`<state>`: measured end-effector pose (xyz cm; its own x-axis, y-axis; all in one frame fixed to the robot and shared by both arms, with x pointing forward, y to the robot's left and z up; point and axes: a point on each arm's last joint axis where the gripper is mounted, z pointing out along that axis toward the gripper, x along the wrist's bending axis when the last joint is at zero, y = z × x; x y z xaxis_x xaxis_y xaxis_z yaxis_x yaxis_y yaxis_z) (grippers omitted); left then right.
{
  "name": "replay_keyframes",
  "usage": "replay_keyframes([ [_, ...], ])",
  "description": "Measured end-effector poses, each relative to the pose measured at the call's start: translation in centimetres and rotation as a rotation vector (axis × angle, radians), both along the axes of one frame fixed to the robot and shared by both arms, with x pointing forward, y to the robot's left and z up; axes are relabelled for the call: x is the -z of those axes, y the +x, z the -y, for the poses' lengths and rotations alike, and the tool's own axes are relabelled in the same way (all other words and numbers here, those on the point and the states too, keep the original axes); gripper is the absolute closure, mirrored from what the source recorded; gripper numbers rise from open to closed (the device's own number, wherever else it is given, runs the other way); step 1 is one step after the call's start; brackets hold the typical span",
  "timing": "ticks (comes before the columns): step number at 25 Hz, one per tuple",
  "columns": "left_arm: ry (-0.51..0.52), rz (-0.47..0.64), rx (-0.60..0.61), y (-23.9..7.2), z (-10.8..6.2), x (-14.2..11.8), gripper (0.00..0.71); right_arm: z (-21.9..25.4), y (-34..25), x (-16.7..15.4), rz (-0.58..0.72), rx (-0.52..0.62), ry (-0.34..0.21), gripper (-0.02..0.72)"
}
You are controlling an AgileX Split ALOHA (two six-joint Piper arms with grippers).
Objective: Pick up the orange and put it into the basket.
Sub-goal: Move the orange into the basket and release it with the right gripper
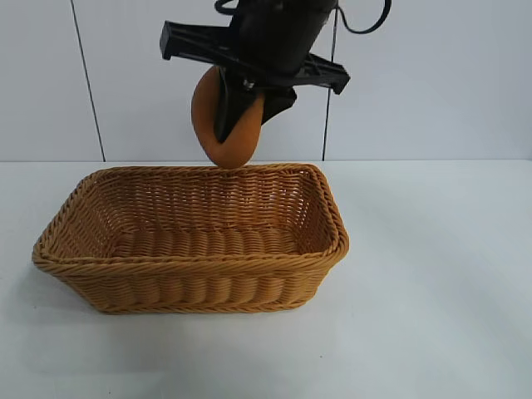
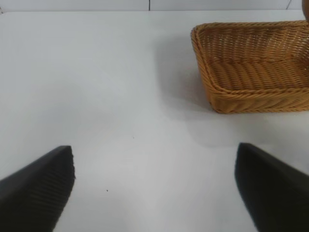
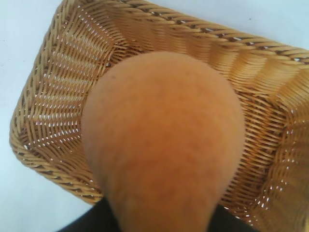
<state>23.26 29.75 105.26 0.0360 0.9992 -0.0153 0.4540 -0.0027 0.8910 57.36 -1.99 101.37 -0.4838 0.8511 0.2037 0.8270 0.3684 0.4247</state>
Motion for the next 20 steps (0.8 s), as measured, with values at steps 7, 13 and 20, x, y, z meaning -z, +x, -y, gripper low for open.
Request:
replay_keyframes([
  [7,0.0,0.0,0.0,0.0,0.0,0.0,0.067,-1.6,1.6,7.2,-0.071,0.029,-0.014,0.606],
  [13,0.0,0.0,0.0,0.0,0.0,0.0,0.067,-1.7,1.5,8.4,-0.097,0.005,-0.032,0.514],
  [20,0.0,0.0,0.0,0.0,0.0,0.0,0.067,-1.4,1.2,7.8,-0.116,-0.028,-0.069,0.109],
])
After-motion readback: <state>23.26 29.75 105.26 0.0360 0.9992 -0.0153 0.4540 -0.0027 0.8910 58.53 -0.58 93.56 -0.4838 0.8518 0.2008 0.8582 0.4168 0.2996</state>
